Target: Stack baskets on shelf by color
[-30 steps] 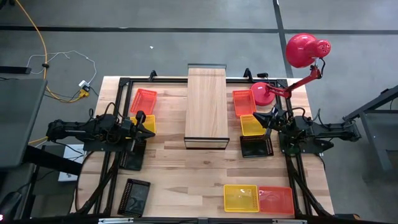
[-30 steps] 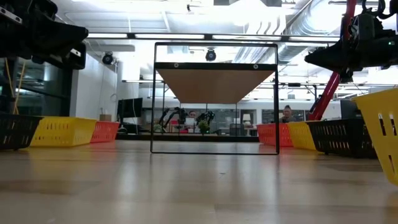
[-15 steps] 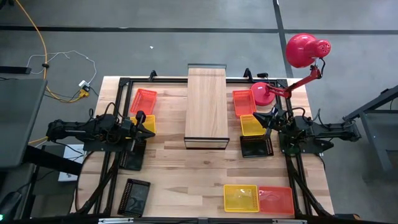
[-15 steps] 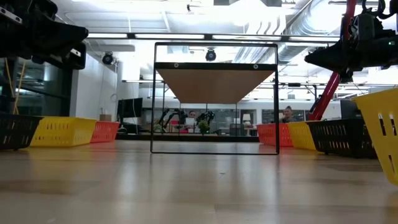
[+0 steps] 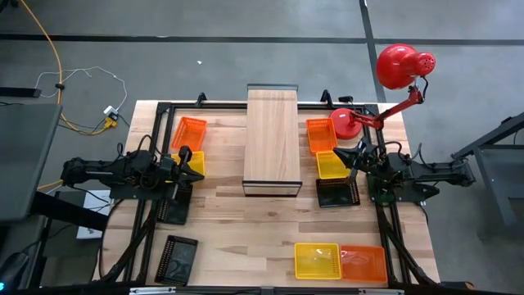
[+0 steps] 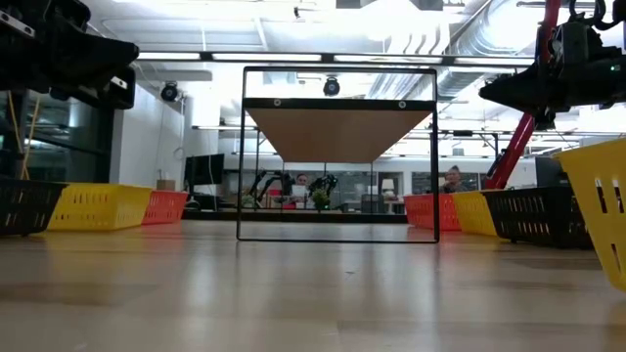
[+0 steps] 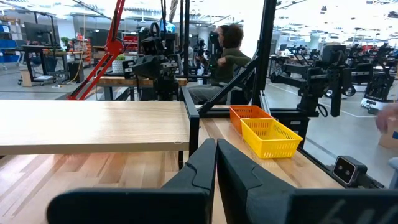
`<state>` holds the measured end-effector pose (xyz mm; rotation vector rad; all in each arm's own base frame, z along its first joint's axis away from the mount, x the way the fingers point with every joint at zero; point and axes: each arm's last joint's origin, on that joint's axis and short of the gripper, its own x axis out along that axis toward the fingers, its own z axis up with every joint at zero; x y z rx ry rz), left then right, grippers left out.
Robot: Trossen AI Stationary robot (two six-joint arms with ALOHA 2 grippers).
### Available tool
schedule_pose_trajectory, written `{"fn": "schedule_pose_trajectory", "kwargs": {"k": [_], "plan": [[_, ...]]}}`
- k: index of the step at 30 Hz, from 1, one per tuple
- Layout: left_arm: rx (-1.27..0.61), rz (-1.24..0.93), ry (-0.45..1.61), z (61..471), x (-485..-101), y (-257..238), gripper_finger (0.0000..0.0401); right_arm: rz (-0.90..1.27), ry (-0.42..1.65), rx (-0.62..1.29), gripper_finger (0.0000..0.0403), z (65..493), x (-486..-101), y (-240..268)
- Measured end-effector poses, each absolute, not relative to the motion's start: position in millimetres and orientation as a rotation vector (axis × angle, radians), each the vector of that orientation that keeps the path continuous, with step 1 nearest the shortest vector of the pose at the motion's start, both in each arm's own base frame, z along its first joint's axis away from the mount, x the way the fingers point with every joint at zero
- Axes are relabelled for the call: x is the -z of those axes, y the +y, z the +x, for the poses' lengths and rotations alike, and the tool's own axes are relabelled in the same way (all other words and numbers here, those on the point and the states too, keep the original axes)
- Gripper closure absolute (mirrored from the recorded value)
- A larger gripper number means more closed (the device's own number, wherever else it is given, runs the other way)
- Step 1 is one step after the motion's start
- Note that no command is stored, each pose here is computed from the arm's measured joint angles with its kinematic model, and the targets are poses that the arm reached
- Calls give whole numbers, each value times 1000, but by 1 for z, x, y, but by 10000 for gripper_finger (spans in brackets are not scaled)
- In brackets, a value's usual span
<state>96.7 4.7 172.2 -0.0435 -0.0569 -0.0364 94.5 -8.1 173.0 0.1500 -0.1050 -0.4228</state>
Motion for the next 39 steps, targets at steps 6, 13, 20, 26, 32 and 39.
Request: {"fn": "schedule_pose_trajectory", "kwargs": {"k": [6, 13, 20, 26, 32, 39], "plan": [[37, -44, -57, 97, -172, 5, 398, 150, -105, 423, 402, 95, -173, -8], [37, -44, -57, 97, -172, 5, 398, 150, -105, 422, 402, 95, -173, -8], [36, -43, -57, 97, -172, 5, 398, 152, -106, 422, 402, 95, -173, -8], [37, -43, -57, 97, -172, 5, 398, 316, -280, 392, 402, 93, -187, -8], [36, -43, -57, 97, -172, 5, 398, 331, -448, 210, 401, 95, -206, -4], [36, -44, -57, 97, -172, 5, 398, 327, -203, 440, 332, 122, -210, -7]]}}
